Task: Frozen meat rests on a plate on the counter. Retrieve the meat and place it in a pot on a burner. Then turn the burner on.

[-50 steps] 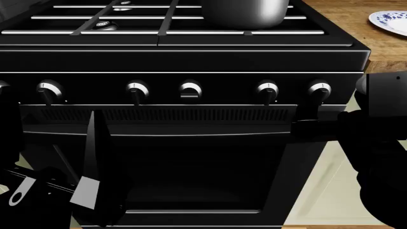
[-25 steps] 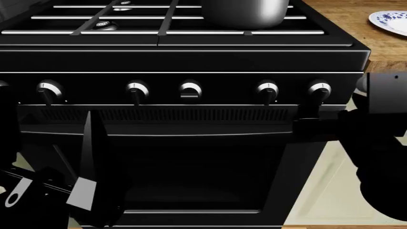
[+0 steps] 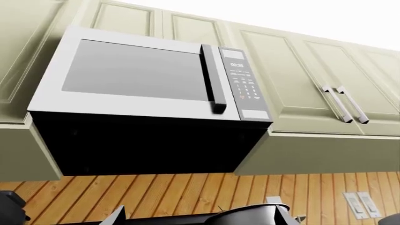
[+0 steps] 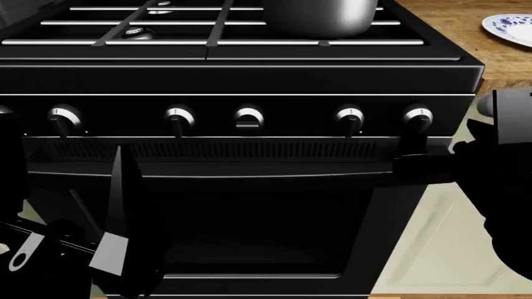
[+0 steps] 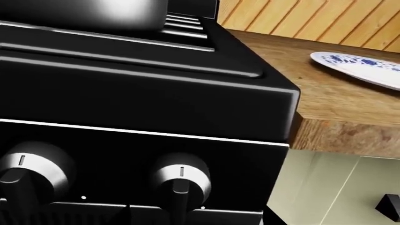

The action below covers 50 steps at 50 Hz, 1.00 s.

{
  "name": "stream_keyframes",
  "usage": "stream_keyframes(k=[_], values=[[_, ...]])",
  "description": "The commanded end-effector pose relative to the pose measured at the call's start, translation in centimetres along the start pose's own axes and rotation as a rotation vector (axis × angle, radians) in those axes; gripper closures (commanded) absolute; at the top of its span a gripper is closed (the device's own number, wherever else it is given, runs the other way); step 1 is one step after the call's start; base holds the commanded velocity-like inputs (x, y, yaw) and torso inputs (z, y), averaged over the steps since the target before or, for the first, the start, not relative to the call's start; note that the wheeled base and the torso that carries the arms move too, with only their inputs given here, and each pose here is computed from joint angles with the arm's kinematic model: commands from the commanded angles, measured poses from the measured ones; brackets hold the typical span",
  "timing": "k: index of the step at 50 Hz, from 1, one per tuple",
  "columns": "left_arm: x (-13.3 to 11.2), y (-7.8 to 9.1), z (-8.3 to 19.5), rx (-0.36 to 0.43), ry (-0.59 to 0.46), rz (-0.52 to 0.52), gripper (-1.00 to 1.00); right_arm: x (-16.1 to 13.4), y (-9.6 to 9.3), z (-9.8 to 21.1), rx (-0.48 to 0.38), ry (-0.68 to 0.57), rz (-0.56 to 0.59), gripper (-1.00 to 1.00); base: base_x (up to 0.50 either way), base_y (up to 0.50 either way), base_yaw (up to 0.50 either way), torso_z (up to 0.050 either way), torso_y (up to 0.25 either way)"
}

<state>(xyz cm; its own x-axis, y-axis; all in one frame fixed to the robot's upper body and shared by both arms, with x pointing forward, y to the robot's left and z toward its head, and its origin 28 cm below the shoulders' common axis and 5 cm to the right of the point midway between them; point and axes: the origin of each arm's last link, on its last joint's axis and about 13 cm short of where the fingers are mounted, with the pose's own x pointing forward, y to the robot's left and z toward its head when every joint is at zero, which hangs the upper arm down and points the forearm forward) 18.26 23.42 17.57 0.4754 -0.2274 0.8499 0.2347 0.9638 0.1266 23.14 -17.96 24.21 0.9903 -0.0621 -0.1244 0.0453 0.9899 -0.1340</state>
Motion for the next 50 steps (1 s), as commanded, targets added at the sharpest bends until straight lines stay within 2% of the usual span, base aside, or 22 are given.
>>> stream_keyframes(k=[1, 25, 50], values=[[0.0, 0.0, -0.1, 0.0, 0.002, 0.0, -1.0, 0.1, -0.2, 0.0, -0.01, 0.011, 0.012, -1.0, 0.0, 0.0, 0.0, 0.0, 0.0], [0.0, 0.0, -0.2, 0.0, 0.007, 0.002, -1.0, 1.2, 0.5, -0.7, -0.013, 0.045, 0.067, -1.0, 0.0, 0.0, 0.0, 0.0, 0.0], [0.0, 0.1, -0.2, 0.0, 0.005, 0.005, -1.0, 2.0, 0.8, -1.0, 0.008, 0.049, 0.042, -1.0, 0.0, 0.0, 0.0, 0.0, 0.0]])
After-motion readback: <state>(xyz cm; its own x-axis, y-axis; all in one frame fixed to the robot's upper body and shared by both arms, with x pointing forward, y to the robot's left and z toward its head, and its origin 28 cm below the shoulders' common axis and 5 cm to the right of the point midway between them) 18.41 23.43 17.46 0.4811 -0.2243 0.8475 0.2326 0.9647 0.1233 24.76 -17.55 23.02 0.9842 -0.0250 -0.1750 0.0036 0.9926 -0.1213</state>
